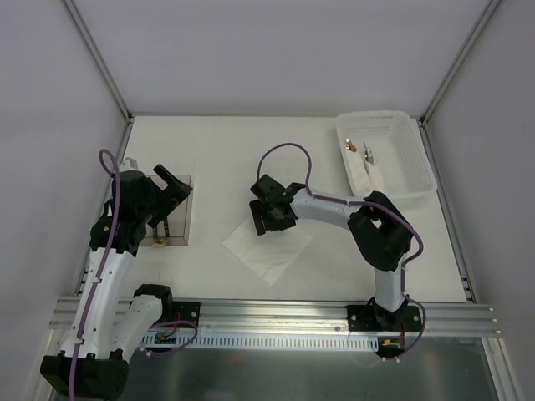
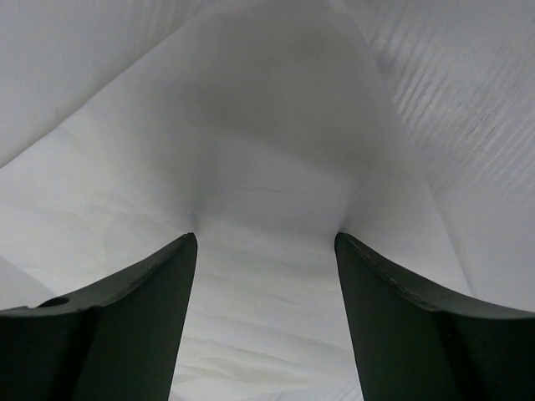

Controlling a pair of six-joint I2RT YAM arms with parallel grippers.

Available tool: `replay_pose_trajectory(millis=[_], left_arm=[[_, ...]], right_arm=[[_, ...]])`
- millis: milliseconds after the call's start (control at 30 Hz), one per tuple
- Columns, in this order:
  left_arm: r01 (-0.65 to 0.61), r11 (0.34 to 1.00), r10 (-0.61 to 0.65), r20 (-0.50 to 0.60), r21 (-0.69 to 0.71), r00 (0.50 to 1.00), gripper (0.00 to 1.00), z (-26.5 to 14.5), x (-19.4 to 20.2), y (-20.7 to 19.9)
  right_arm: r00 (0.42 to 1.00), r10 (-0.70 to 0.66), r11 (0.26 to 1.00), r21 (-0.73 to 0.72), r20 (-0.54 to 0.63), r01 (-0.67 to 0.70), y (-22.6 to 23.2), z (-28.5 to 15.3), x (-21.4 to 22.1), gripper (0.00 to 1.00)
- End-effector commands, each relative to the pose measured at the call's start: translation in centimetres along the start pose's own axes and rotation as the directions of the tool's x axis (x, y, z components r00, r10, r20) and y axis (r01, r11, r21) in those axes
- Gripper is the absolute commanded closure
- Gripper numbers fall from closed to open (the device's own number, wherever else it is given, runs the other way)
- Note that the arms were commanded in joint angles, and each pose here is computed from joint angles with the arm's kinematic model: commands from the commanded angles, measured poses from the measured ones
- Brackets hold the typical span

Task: Place the utensils on the paper napkin and roll it up

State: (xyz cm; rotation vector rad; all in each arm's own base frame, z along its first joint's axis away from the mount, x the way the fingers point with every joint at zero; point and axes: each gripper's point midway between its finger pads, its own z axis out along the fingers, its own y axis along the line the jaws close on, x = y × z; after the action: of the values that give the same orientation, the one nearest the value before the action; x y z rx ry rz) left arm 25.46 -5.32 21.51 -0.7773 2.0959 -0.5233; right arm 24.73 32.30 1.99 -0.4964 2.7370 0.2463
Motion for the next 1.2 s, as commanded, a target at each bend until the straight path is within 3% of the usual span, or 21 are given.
replay_pose_trajectory(millis=[0,300,733,867,1000,1033,1067,1167], left_arm=[[0.012,0.999,-0.011,0.007,-0.039,1.0,0.01,0.3,-0.2,0.8],[-0.003,0.998,0.003,-0.006,-0.058,1.0,0.01,0.7,0.0,1.2],[-0.028,0.999,0.027,-0.023,-0.045,0.999,0.01,0.8,0.1,0.9],[-0.045,0.998,0.045,-0.017,-0.044,0.999,0.01,0.7,-0.2,0.8],[-0.086,0.995,0.085,-0.023,-0.047,0.996,0.01,0.9,-0.6,0.6],[-0.098,0.994,0.096,-0.029,-0.049,0.995,0.01,0.9,-0.7,0.6],[-0.111,0.993,0.11,-0.024,-0.039,0.994,0.01,0.8,-1.1,0.1],[-0.161,0.983,0.155,-0.06,-0.092,0.986,0.01,1.1,-2.2,0.2]], right_arm=[[0.999,0.039,0.998,0.054,0.005,-0.039,-2.5,1.9,-1.8,0.29],[0.997,0.071,0.997,0.027,0.023,-0.072,-3.6,3.3,-5.6,0.29],[0.996,0.029,0.999,-0.043,0.082,-0.026,-2.0,0.6,-8.7,0.27],[0.993,0.04,0.99,-0.136,0.11,-0.025,-0.4,-2.3,-9.4,0.22],[0.978,0.075,0.97,-0.24,0.196,-0.026,1.5,-8.0,-11.7,0.15],[0.975,0.073,0.965,-0.261,0.211,-0.015,1.8,-9.0,-12.1,0.12],[0.97,0.067,0.955,-0.296,0.234,0.006,2.5,-10.5,-12.8,0.03],[0.95,0.007,0.934,-0.342,0.311,0.106,2.7,-14.2,-13.7,0.01]])
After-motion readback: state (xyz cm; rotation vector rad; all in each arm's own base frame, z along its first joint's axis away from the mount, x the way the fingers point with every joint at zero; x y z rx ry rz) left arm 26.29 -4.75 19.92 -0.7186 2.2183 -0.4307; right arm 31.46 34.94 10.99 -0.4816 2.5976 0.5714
